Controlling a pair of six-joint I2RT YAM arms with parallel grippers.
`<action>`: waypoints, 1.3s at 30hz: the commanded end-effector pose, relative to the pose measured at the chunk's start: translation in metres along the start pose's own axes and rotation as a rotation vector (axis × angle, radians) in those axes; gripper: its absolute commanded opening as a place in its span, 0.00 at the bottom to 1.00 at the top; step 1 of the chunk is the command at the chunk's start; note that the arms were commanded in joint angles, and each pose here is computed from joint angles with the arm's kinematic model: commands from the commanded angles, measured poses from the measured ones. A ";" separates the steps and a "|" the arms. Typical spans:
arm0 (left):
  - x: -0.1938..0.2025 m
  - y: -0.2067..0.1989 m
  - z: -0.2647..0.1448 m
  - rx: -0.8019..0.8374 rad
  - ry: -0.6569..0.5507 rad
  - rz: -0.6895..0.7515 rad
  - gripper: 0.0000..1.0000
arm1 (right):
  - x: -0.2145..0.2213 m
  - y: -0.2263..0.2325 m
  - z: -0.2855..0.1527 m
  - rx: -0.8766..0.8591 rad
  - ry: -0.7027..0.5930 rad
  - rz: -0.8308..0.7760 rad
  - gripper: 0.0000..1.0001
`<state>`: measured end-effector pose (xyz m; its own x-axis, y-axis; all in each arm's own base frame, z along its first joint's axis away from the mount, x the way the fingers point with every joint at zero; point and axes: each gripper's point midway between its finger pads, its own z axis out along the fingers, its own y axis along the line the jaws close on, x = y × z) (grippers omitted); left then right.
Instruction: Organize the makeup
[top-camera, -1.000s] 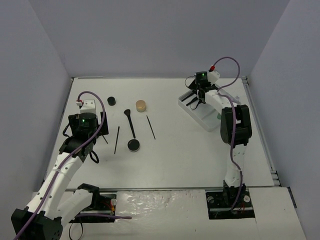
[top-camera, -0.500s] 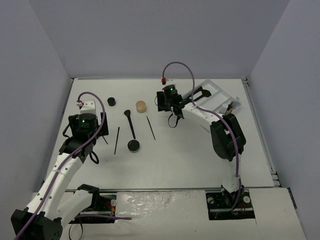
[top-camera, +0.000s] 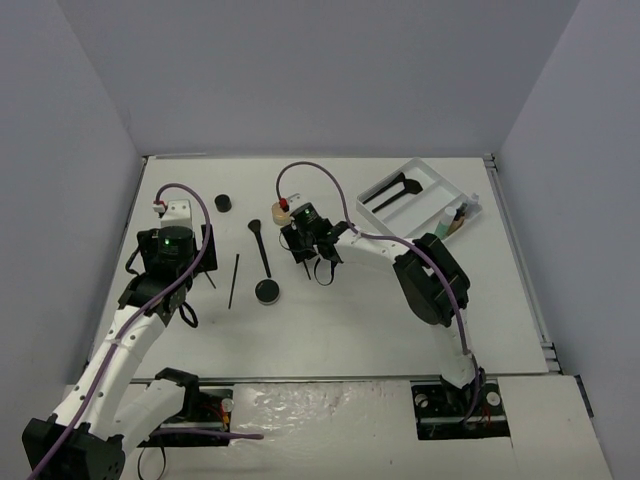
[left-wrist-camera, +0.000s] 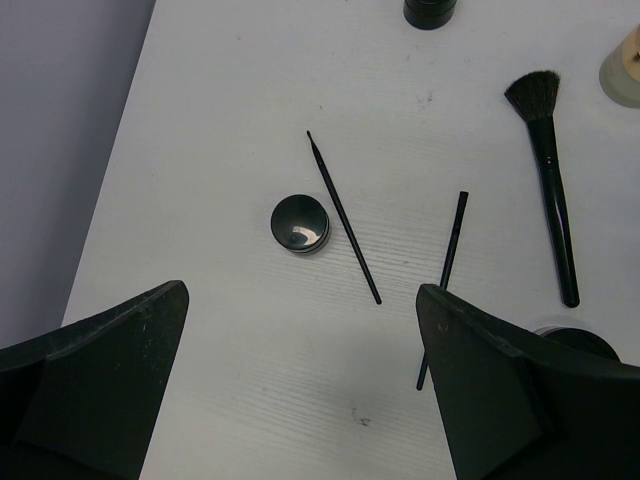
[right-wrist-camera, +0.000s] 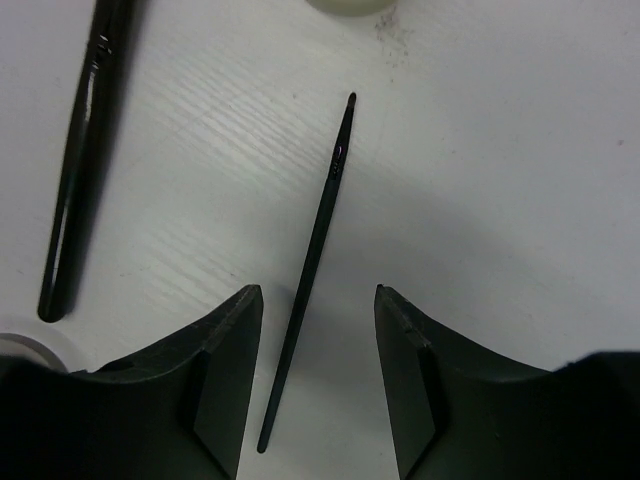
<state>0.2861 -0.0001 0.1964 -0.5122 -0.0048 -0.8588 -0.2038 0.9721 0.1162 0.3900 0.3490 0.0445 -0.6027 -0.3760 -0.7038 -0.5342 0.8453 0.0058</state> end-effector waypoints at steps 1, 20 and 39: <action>-0.023 -0.003 -0.004 0.015 -0.069 -0.024 0.97 | -0.008 0.010 0.011 0.008 -0.033 -0.041 0.44; -0.024 -0.002 -0.005 0.010 -0.072 -0.024 0.97 | 0.020 -0.042 0.011 0.090 0.011 0.091 0.00; -0.019 -0.007 0.001 0.025 -0.044 -0.017 0.97 | -0.073 -0.290 -0.087 0.559 -0.397 0.851 0.00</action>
<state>0.2873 -0.0017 0.1924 -0.5252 -0.0020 -0.8510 -0.1955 0.9735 0.1184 0.5141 0.1349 0.1481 -0.4858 0.3042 -0.8195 0.1912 0.9518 0.2399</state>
